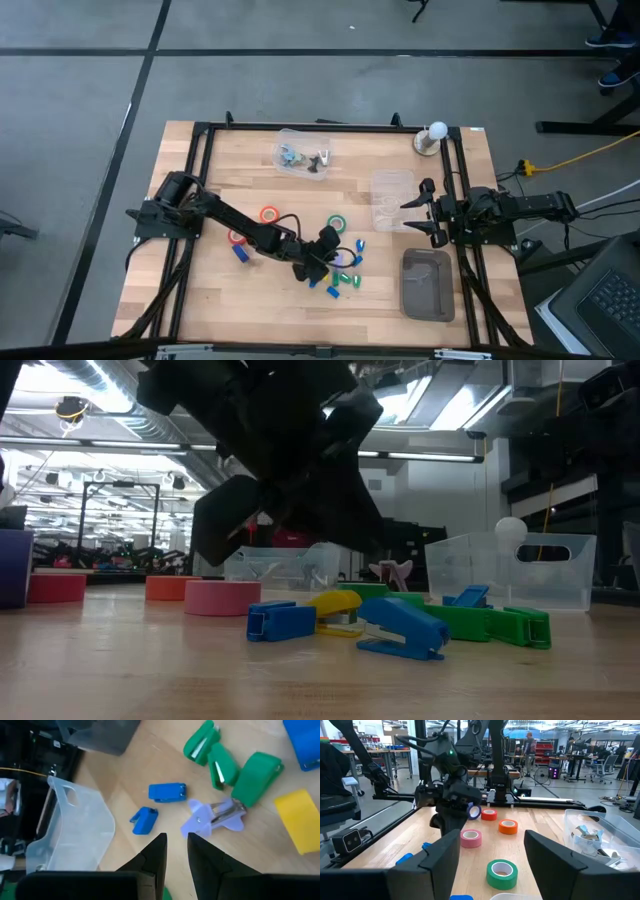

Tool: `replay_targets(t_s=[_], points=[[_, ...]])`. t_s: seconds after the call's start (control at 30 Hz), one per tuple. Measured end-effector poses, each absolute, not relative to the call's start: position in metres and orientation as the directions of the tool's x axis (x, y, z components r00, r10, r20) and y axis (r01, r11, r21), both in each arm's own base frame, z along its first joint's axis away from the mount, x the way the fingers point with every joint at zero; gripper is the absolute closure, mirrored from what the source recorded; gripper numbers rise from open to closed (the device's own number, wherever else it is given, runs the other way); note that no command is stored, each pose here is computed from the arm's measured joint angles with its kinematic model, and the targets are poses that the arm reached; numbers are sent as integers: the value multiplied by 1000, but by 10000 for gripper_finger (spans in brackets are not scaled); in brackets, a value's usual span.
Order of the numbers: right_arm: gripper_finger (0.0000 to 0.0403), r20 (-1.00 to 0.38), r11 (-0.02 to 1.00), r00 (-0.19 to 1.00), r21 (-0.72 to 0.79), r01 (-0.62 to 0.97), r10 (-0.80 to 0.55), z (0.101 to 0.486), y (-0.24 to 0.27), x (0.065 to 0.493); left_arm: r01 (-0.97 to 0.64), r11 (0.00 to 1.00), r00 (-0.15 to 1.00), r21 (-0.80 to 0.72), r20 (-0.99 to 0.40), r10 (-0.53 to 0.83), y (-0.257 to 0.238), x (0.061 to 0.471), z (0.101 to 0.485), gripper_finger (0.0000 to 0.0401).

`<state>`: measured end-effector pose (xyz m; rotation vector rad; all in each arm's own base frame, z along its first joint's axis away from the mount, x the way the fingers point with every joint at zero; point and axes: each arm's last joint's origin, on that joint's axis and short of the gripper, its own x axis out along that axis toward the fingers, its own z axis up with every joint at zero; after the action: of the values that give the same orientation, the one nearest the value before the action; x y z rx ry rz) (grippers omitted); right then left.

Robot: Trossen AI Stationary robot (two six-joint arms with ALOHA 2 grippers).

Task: Pick and place Stapler, Stapler remover, tape
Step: Put the violet staple remover into the top transparent bin

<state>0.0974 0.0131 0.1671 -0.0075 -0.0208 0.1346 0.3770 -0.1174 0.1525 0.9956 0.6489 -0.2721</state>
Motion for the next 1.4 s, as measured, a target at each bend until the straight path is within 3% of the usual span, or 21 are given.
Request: replay_targets(t_s=[0.43, 1.23, 1.4], points=[[178, 20, 991, 991, -9, -134, 135, 167, 13, 97, 555, 581, 732, 595, -681, -1, -122, 372, 147, 329], [178, 20, 991, 991, -9, -134, 134, 167, 13, 97, 552, 569, 763, 610, -644, -50, -117, 381, 140, 329], [178, 20, 991, 991, -9, -134, 134, 167, 13, 97, 557, 573, 753, 601, -656, -44, -117, 381, 137, 347]])
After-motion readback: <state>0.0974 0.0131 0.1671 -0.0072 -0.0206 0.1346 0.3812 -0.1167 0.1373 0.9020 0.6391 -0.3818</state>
